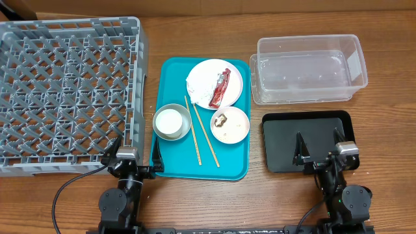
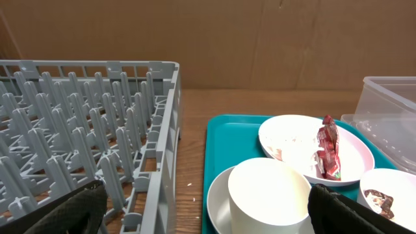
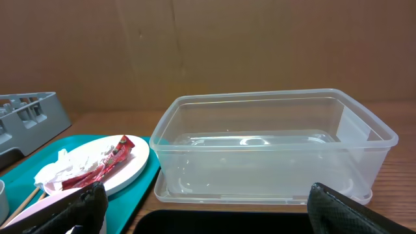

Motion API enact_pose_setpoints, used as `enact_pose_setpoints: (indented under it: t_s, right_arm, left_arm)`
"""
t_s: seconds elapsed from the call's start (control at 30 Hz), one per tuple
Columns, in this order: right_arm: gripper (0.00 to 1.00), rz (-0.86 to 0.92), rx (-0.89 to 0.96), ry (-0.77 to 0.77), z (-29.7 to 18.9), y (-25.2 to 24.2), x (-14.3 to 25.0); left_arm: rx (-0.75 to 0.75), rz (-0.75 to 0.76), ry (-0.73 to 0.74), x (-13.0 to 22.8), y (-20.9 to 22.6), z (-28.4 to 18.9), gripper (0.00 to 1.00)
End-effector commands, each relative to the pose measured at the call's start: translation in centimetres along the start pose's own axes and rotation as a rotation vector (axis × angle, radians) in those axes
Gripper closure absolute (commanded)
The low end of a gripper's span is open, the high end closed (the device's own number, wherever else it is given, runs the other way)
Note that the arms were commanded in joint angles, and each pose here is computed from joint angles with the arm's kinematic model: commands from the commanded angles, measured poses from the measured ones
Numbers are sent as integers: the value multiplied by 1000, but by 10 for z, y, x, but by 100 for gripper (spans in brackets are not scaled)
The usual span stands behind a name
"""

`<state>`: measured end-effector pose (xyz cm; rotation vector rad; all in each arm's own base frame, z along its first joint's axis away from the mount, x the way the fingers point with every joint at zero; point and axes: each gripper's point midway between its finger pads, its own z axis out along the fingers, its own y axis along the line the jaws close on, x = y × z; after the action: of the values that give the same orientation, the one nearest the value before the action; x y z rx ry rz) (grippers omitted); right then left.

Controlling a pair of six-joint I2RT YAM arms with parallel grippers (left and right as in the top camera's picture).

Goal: Sort waste into correct bins and load items into the dishwasher

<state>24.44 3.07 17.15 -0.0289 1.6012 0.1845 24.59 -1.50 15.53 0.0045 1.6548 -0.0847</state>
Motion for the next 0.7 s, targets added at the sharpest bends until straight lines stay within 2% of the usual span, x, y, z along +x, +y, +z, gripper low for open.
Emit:
enact_pose_setpoints:
  t_s: [0.0,0.43,0.67]
  right_arm:
    - [0,-1,11,-5,0,-2,2]
    - [0,0,18,-5,0,-4,1]
    - [0,164,11,-1,-1,-2,0]
  left_arm:
    - [14,-17,-4,0,-3,0,0]
    - [15,-17,-5,-1,-3,0,0]
    - [9,-37,25,-1,-2,-3,0]
